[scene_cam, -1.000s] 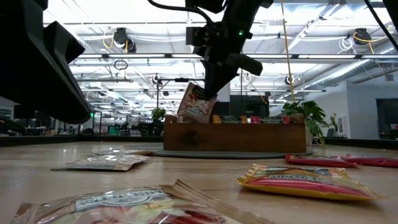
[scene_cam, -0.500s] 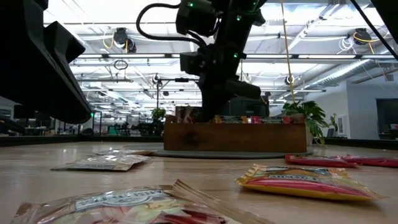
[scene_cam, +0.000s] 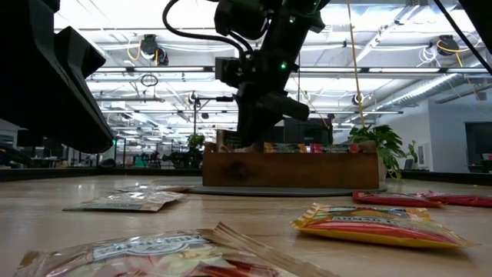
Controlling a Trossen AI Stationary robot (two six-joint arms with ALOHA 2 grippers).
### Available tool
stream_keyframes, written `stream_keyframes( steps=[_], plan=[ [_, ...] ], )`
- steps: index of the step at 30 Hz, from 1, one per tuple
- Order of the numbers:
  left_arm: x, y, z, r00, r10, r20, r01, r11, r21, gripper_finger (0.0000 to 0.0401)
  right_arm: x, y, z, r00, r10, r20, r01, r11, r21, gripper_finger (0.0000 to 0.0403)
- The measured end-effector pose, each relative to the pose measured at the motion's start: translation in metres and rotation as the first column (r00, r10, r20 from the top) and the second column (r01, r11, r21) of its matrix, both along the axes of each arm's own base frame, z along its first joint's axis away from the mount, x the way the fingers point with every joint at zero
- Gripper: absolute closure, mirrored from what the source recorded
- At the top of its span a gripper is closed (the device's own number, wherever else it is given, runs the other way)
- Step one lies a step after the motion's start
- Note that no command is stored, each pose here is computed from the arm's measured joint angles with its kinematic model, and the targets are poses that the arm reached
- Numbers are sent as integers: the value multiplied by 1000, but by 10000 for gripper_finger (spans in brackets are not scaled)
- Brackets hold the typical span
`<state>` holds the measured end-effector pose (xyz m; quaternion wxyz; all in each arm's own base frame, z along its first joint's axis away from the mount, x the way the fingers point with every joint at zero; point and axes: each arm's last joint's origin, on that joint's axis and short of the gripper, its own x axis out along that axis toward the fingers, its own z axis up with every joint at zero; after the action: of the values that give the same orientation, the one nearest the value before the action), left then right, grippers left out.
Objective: Pick & Place Tea
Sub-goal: Put the brown tea bag into the left section of the wooden organizer
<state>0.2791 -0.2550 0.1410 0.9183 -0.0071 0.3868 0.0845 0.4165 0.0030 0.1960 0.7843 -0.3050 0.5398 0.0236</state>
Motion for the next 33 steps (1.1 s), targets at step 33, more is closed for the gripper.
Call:
stream_keyframes(
  steps=[33],
  plan=[
    [1, -1, 1, 1000, 2, 15, -2, 1000, -8, 375, -23, -5, 57, 944, -247, 217, 208, 960, 188, 260]
  ],
)
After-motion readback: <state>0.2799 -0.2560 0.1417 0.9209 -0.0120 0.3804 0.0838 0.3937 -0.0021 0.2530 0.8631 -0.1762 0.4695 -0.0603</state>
